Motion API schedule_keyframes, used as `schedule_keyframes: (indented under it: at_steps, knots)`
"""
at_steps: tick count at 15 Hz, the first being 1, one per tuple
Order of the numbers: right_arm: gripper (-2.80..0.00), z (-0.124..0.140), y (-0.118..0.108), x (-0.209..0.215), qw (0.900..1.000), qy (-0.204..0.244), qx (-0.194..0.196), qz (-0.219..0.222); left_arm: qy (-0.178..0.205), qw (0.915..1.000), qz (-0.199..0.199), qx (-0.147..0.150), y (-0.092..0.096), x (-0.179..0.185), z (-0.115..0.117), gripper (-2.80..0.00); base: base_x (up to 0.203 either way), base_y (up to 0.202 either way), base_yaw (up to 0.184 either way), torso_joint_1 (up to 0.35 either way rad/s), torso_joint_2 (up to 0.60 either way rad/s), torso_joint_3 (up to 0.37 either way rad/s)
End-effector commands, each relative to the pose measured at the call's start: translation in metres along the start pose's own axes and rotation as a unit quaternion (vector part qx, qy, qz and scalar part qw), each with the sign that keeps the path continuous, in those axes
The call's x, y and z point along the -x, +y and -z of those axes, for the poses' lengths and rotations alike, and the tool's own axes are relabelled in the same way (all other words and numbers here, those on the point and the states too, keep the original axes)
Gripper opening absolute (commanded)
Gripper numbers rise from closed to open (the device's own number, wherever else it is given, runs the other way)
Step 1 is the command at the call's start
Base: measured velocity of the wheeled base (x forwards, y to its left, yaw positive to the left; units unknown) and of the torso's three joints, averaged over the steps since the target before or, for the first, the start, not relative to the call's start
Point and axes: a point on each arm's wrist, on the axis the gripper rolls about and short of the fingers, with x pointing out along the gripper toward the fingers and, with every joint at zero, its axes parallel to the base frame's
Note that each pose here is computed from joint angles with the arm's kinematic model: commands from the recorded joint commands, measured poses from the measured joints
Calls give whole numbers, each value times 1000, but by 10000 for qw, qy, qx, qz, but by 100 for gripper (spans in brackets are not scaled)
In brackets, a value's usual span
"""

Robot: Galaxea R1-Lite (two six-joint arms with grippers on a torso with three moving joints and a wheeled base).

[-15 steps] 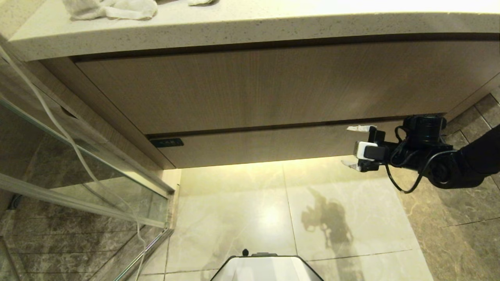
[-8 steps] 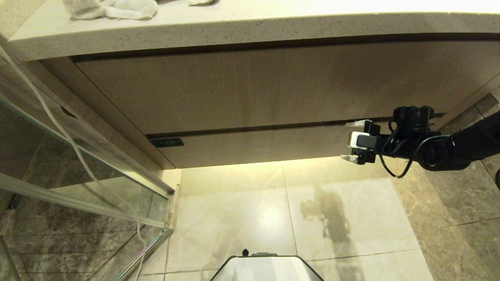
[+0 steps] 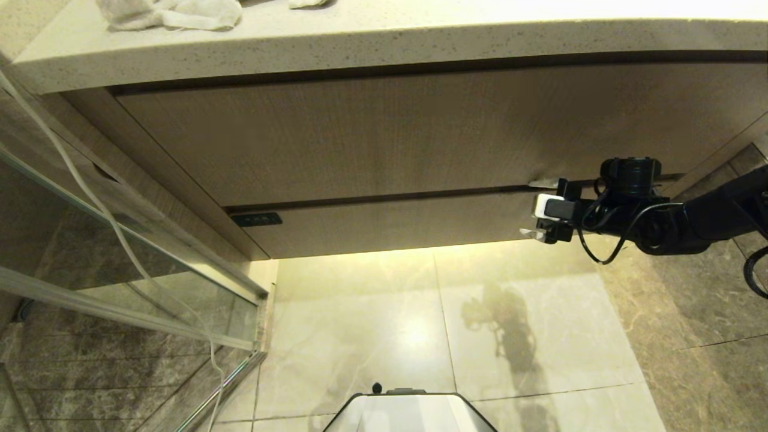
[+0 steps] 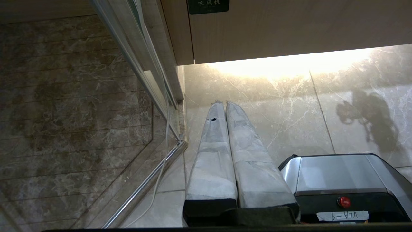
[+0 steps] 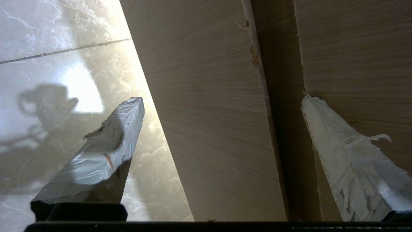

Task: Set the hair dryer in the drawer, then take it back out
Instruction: Pull open the drawer

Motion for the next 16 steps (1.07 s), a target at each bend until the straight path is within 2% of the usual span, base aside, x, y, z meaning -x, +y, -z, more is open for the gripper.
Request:
schedule_keyframes:
  at_steps: [1,16]
  knots:
    - [0,3,4,-4,10000,5,4,-64,-1,10000,0,0,0,0,0,-280,0,0,0,0,0,0]
    - [0,14,13,-22,9999,18,-22,-108,-1,10000,0,0,0,0,0,-280,0,0,0,0,0,0]
